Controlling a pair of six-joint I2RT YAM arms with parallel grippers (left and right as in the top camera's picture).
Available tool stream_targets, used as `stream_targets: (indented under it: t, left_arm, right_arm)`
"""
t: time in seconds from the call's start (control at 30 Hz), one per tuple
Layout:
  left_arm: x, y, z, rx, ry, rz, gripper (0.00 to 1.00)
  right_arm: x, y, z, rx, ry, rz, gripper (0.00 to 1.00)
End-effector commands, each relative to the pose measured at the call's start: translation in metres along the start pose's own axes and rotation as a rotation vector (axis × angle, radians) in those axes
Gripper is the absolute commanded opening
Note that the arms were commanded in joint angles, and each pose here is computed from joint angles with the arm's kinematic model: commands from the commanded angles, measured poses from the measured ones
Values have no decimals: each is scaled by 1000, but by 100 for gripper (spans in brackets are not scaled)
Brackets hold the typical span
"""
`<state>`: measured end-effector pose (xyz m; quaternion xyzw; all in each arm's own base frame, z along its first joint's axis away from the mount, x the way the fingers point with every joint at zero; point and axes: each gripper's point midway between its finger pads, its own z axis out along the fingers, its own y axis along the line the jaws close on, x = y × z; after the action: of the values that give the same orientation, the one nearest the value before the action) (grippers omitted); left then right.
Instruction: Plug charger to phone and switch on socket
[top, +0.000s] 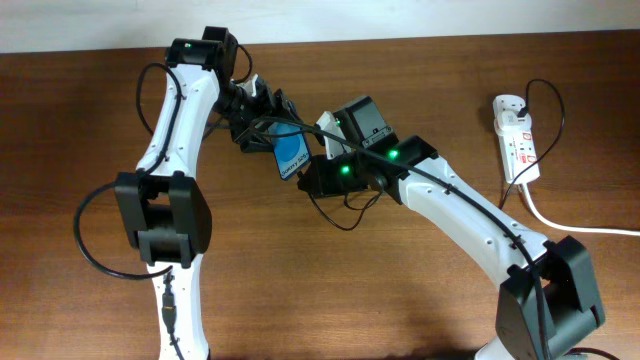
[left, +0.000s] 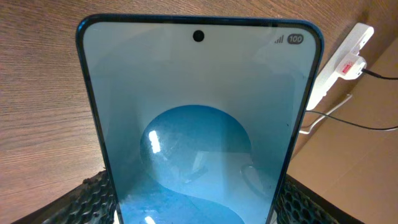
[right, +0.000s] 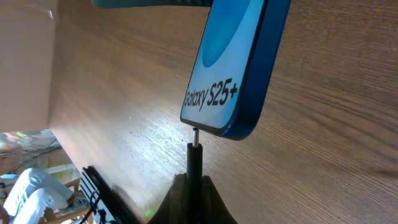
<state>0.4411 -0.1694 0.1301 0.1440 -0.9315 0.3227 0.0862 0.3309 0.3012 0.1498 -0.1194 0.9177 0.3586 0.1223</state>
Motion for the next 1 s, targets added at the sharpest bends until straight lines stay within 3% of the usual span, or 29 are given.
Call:
stream_targets:
  t: [0.0,0.97]
  left_arm:
    - [1,-11,-4,41,1,20,0]
    - [4,-17,-4,75,16,66,0]
  right_arm:
    - [1,-1,3,5,5,8,4]
    - [-1,-6,9,9,1,35,4]
